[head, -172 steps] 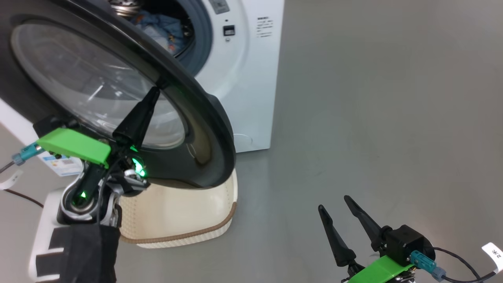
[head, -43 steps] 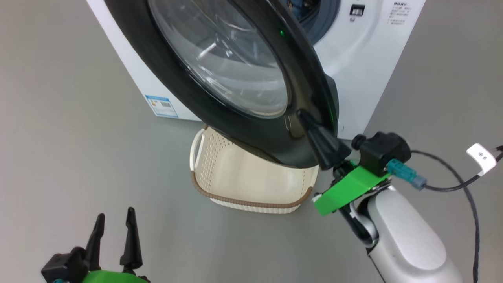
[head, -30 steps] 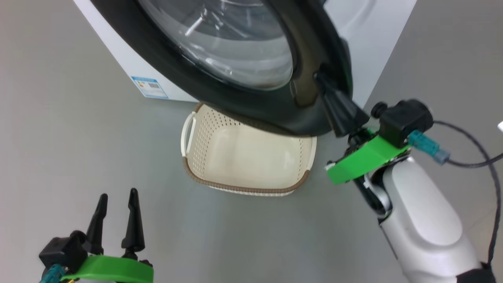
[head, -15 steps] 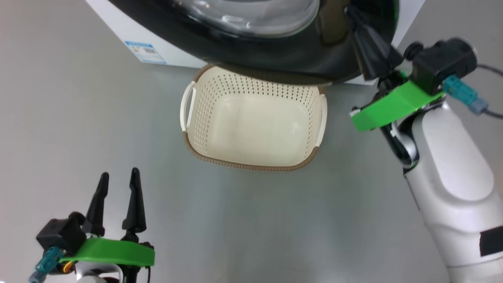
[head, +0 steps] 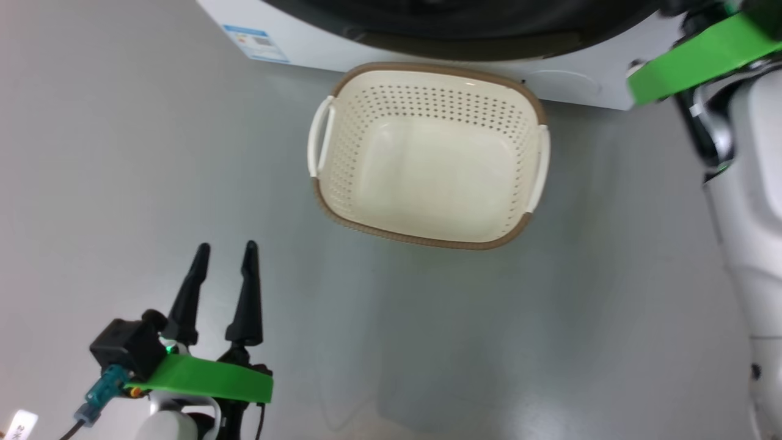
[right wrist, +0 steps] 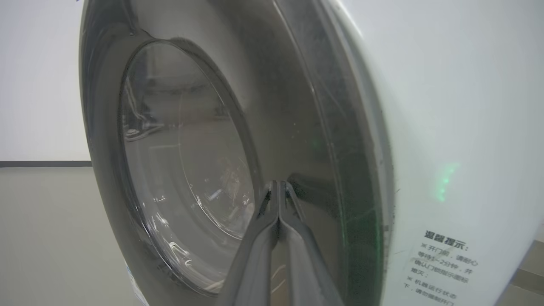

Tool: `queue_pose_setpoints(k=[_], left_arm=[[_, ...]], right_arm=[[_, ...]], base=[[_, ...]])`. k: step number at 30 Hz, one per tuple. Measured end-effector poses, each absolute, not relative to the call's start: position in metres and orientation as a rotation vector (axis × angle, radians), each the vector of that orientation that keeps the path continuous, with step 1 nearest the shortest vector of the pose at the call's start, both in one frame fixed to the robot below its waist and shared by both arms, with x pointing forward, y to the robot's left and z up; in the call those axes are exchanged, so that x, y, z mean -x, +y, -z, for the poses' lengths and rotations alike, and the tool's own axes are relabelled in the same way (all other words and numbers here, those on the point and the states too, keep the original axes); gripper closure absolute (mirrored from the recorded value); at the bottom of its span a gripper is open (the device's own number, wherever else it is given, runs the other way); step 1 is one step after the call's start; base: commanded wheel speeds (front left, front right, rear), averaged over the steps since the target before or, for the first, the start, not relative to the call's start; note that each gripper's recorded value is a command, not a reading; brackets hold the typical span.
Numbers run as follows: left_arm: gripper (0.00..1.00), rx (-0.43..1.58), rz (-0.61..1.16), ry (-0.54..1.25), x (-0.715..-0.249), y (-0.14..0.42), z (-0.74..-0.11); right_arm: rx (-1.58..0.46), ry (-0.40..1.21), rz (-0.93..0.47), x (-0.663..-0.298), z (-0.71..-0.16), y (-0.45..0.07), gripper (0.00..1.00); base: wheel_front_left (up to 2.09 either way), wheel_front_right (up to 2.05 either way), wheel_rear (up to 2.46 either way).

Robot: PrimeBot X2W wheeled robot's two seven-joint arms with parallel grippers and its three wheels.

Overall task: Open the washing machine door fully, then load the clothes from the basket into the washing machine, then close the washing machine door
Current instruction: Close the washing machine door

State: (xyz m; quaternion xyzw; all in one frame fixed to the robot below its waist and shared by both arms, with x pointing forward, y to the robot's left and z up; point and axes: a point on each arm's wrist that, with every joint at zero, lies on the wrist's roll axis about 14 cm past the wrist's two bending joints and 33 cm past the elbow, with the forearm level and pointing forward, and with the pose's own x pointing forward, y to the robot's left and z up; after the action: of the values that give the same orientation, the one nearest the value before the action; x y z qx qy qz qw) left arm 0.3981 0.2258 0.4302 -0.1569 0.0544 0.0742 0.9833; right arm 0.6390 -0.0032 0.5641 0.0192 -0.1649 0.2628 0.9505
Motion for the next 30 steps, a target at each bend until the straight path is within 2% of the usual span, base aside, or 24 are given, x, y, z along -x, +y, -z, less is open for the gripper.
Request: queue_pose_setpoints(k=[5,11,16,19,20,21,24,25,26,27,30], left_arm=[[0.0,0.325,-0.158,0.081,-0.395,0.228,-0.441],[0.0,0.359,-0.184,0.035,-0.392,0.236,-0.455],[0.0,0.469,-0.205,-0.048,-0.396,0.242,-0.474],[0.0,0.544,-0.209,-0.052,-0.395,0.239,-0.473],[0.0,0.556,-0.214,-0.051,-0.394,0.24,-0.472],[0.0,0.571,-0.215,-0.051,-0.394,0.24,-0.472],[0.0,0.58,-0.215,-0.066,-0.393,0.241,-0.476],[0.0,0.566,-0.214,-0.068,-0.392,0.241,-0.477],[0.0,0.545,-0.213,-0.068,-0.391,0.243,-0.478],[0.0,0.523,-0.212,-0.068,-0.389,0.244,-0.479],[0.0,0.484,-0.205,-0.054,-0.383,0.241,-0.477]], right_arm=[[-0.009,-0.325,-0.483,-0.661,-0.562,-0.016,1.0],[-0.003,-0.312,-0.481,-0.667,-0.557,-0.01,1.0],[-0.013,-0.359,-0.476,-0.659,-0.576,-0.014,1.0],[-0.045,-0.392,-0.486,-0.636,-0.586,-0.017,0.98],[-0.063,-0.387,-0.487,-0.627,-0.584,-0.018,0.8],[-0.086,-0.38,-0.485,-0.618,-0.581,-0.019,0.68],[-0.102,-0.352,-0.481,-0.591,-0.571,-0.026,0.51],[-0.105,-0.342,-0.476,-0.582,-0.568,-0.029,0.25],[-0.11,-0.332,-0.472,-0.573,-0.566,-0.033,0.05],[-0.111,-0.326,-0.467,-0.565,-0.564,-0.036,0.0],[-0.111,-0.317,-0.447,-0.541,-0.565,-0.048,0.0]], base=[[0.0,0.0,0.0],[0.0,0.0,0.0],[0.0,0.0,0.0],[0.0,0.0,0.0],[0.0,0.0,0.0],[0.0,0.0,0.0],[0.0,0.0,0.0],[0.0,0.0,0.0],[0.0,0.0,0.0],[0.0,0.0,0.0],[0.0,0.0,0.0]])
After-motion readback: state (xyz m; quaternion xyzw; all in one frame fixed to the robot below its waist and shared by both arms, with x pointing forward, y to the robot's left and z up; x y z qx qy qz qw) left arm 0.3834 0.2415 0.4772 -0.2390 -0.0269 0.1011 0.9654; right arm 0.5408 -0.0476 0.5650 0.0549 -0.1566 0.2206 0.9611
